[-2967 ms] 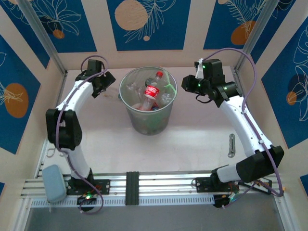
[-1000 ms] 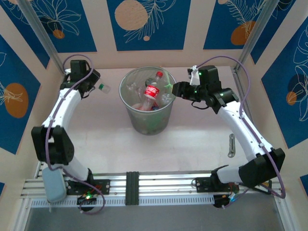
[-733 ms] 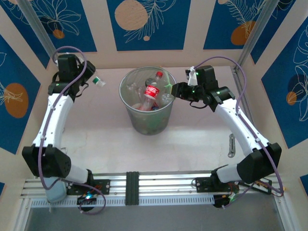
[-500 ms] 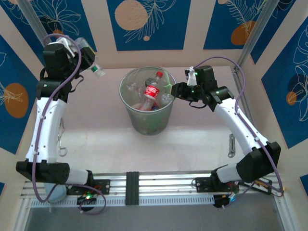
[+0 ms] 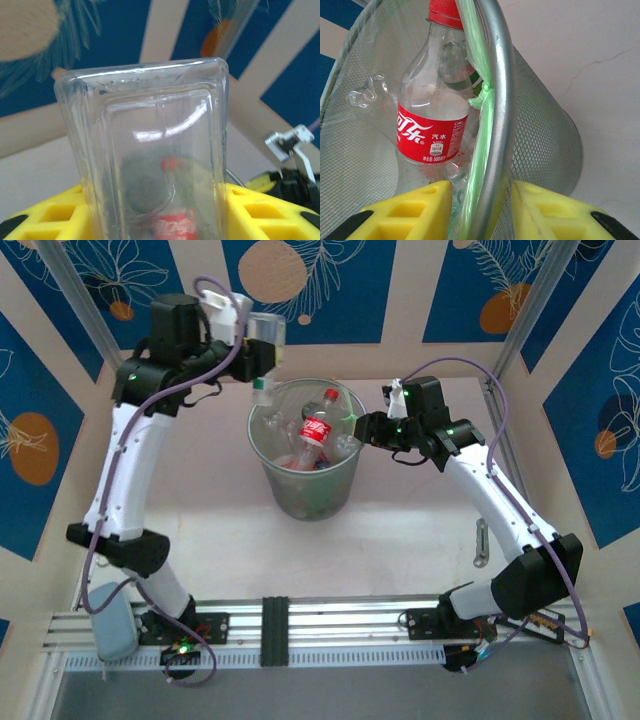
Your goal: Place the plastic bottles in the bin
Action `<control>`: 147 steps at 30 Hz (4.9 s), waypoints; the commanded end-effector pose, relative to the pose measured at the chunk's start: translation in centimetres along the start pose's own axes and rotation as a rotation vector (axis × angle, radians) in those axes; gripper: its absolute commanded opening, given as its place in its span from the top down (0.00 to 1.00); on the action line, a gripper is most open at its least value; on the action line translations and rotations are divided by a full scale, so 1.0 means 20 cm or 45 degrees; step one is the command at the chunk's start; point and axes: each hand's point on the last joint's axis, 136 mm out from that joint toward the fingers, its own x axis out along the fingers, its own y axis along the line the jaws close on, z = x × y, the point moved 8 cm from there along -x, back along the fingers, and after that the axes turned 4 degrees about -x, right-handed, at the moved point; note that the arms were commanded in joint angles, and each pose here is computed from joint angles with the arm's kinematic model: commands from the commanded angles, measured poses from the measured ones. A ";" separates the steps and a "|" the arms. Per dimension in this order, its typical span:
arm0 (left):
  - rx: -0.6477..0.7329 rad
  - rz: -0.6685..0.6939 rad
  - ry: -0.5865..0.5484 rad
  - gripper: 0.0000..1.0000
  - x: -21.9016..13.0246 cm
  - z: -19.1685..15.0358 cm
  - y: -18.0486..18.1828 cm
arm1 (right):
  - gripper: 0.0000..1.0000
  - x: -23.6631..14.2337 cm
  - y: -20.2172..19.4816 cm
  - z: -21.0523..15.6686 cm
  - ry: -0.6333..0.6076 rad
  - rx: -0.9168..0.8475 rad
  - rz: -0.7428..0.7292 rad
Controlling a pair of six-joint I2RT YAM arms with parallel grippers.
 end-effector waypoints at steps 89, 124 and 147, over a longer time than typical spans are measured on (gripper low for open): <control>0.024 0.266 0.319 0.02 0.25 -0.34 -0.04 | 0.37 -0.23 0.08 0.14 -0.157 -0.120 -0.027; -0.108 1.309 -0.073 0.00 -0.07 -1.55 0.95 | 0.01 -0.07 -0.88 -0.32 -0.409 -0.271 -0.784; 0.103 1.245 -0.189 0.00 0.15 -1.63 1.09 | 0.01 0.11 -1.01 -0.38 -0.636 -0.418 -0.801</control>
